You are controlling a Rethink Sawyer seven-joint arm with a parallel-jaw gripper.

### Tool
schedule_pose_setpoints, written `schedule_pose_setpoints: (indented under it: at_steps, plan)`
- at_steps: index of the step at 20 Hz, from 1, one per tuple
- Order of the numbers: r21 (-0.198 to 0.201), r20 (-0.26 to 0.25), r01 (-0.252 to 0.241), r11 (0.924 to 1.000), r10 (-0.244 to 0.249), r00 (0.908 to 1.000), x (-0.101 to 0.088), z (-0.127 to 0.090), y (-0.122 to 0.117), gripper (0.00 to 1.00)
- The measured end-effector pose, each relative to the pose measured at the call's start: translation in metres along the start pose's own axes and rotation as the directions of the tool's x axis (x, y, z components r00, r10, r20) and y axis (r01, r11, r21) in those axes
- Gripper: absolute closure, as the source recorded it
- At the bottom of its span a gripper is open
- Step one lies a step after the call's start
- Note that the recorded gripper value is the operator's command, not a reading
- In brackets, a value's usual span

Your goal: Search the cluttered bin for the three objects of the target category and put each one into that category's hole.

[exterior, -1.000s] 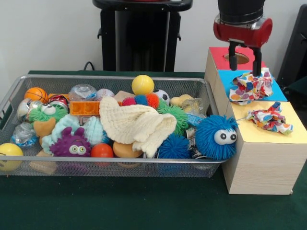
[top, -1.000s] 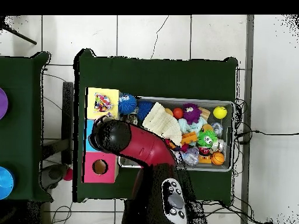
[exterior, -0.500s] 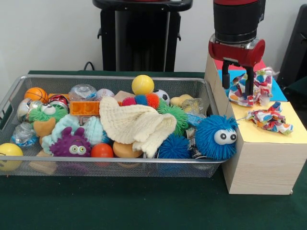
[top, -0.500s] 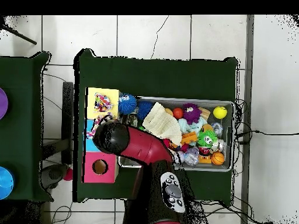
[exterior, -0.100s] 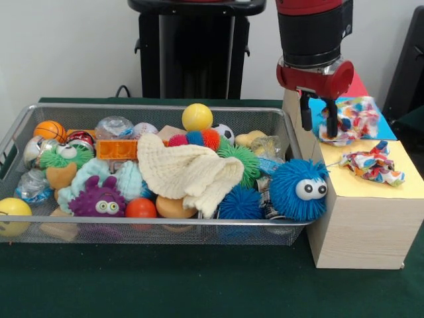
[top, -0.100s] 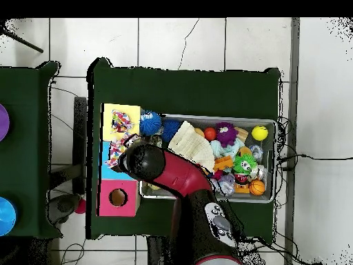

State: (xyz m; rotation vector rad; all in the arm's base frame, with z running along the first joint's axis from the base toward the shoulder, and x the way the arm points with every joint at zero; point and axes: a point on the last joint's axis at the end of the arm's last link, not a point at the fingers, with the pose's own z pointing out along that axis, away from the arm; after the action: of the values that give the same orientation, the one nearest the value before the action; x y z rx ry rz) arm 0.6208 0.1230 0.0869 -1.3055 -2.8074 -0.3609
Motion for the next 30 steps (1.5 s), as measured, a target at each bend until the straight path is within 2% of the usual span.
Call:
schedule_pose_setpoints:
  at_steps: [6,30]
  plan:
    - [0.003,-0.022,-0.006,1.0,0.006,0.9997,0.005,0.003,-0.005,1.0]
    - [-0.004,-0.014,0.008,1.0,-0.008,0.9999,0.009,-0.002,0.001,1.0]
